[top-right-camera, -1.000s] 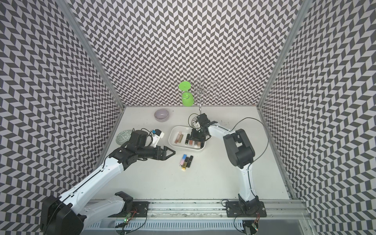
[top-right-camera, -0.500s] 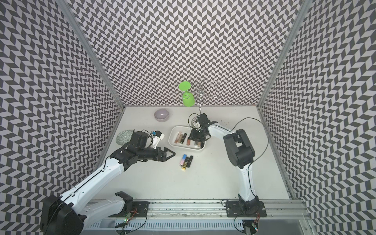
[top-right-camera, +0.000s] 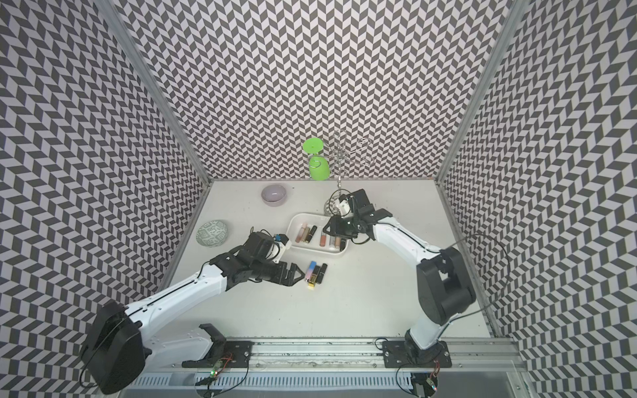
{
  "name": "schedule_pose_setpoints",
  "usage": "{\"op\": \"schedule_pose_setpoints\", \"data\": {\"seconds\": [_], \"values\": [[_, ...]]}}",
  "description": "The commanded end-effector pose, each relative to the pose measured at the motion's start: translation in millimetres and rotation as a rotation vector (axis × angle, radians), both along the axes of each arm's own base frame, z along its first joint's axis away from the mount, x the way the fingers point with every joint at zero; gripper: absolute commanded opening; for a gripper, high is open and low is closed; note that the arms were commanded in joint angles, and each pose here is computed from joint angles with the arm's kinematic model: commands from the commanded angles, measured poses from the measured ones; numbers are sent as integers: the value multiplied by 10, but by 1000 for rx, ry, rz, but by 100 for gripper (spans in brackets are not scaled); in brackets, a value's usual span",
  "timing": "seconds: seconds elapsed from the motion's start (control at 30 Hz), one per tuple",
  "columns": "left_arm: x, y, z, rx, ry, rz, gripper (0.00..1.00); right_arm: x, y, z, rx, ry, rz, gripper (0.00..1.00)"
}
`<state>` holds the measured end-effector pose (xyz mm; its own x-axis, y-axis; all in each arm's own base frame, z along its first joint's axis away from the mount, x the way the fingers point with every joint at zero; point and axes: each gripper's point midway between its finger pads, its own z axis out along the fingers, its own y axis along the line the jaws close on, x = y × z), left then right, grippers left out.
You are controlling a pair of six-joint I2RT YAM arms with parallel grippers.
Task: Put the lipstick into the storage box
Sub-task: Place the lipstick in the storage box, then pick up the lipstick at the center of the board.
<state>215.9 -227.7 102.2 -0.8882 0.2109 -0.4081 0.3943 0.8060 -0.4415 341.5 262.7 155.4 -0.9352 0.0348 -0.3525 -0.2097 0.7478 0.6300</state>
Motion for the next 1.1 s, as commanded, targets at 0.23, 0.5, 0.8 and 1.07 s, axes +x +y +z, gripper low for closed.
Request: {"op": "schedule_pose_setpoints", "data": {"seconds": [0.23, 0.5, 0.8, 1.07], "values": [[286, 58, -341, 246, 2, 72, 96, -596, -433, -81, -115, -15, -19, 47], [382, -51, -485, 328, 1, 26, 93, -716, -489, -15, -99, -29, -23, 47], [372, -150, -649, 389, 10, -15, 92, -740, -502, 22, -101, -40, -15, 47], [403, -127, -696, 435, 9, -13, 85, -775, -510, 11, -94, -37, -12, 48]]}}
